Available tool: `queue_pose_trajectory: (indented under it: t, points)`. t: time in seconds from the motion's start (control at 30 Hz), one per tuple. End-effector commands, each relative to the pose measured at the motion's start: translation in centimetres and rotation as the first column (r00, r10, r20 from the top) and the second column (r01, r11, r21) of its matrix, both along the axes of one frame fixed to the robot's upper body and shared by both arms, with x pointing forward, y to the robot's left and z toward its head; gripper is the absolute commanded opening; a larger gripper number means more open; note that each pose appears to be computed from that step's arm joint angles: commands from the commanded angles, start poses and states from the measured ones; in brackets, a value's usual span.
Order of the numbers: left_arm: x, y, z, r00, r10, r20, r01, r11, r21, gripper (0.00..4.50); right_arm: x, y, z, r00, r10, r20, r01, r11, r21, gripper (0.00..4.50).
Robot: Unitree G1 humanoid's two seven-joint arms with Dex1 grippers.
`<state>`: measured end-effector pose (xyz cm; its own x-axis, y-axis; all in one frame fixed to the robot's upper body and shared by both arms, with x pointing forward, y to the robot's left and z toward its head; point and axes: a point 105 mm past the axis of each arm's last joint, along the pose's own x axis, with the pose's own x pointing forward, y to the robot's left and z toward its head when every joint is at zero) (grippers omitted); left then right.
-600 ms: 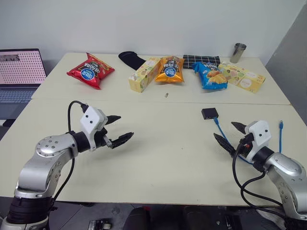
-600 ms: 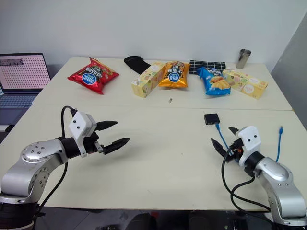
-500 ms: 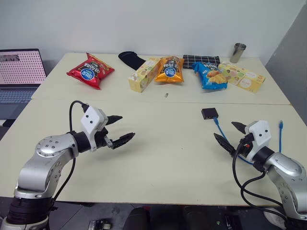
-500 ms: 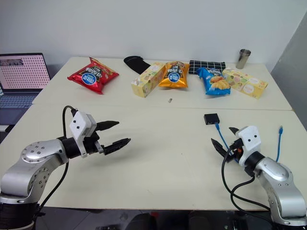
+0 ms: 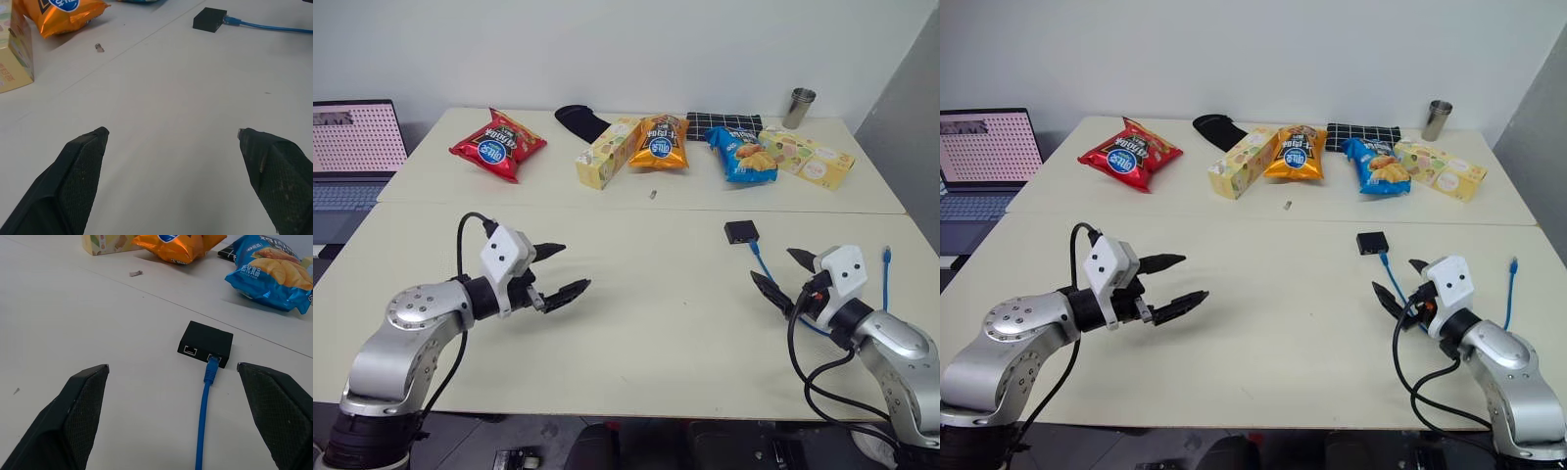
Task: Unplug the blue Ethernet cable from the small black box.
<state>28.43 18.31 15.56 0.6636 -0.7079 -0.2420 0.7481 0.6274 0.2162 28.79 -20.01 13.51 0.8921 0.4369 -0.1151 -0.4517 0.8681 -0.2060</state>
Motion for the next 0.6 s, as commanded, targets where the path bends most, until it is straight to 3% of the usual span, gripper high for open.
queue_pose_trajectory:
  t: [0.03,0.3,0.6]
  points:
    - [-0.5,-1.0,1.0,0.998,-0.044,0.037,0.044,0.999,-0.020,4.50,0.1,-0.6,1.0,0.999,-0.024,0.032,0.024,1.000,0.002,4.45]
    - [-0.6,-2.8,0.8,0.991,-0.134,0.024,0.135,0.989,-0.058,4.50,1.0,-1.2,0.5,0.990,-0.139,0.023,0.139,0.990,0.010,4.45]
    - [-1.7,-5.5,1.4,0.951,-0.308,-0.041,0.303,0.948,-0.099,4.50,4.8,-0.2,-2.3,0.951,-0.309,-0.014,0.309,0.950,0.053,4.45]
